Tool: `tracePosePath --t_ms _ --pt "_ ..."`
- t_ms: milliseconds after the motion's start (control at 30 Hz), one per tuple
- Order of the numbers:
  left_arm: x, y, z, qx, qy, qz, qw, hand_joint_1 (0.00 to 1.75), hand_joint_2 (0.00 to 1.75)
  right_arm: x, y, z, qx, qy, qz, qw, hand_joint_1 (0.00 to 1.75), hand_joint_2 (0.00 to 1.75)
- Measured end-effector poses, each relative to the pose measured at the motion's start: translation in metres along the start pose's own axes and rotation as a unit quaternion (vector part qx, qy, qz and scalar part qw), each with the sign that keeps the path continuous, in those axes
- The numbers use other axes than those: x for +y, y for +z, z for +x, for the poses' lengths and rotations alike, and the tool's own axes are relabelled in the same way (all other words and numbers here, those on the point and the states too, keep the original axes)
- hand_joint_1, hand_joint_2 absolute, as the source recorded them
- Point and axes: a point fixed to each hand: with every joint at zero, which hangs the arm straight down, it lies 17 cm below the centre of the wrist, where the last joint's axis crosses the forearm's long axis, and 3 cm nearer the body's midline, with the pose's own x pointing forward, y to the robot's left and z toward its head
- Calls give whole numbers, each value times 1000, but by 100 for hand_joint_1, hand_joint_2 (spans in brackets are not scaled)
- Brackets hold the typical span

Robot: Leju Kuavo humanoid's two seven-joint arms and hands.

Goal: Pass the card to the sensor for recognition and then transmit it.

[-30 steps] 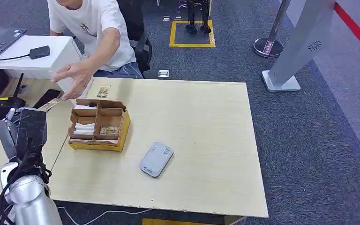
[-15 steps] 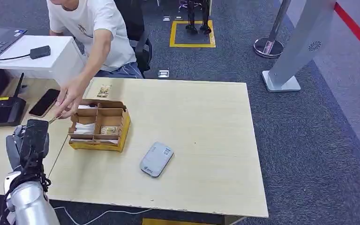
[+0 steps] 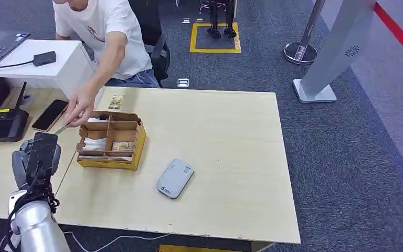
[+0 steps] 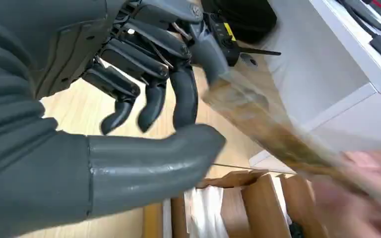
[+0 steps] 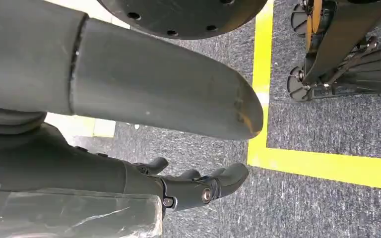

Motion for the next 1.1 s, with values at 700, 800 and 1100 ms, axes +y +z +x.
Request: tracePosePath --t_ms 700,800,1100 --pt "-13 0 0 -3 -152 -18 988 0 175 -2 0 0 1 -8 0 1000 0 0" --pt "-31 3 9 -23 -261 -42 964 0 175 -1 0 0 1 -9 0 1000 0 0" --pt "-85 17 33 -136 -516 -96 840 0 175 -2 0 2 -5 -7 1 1000 0 0"
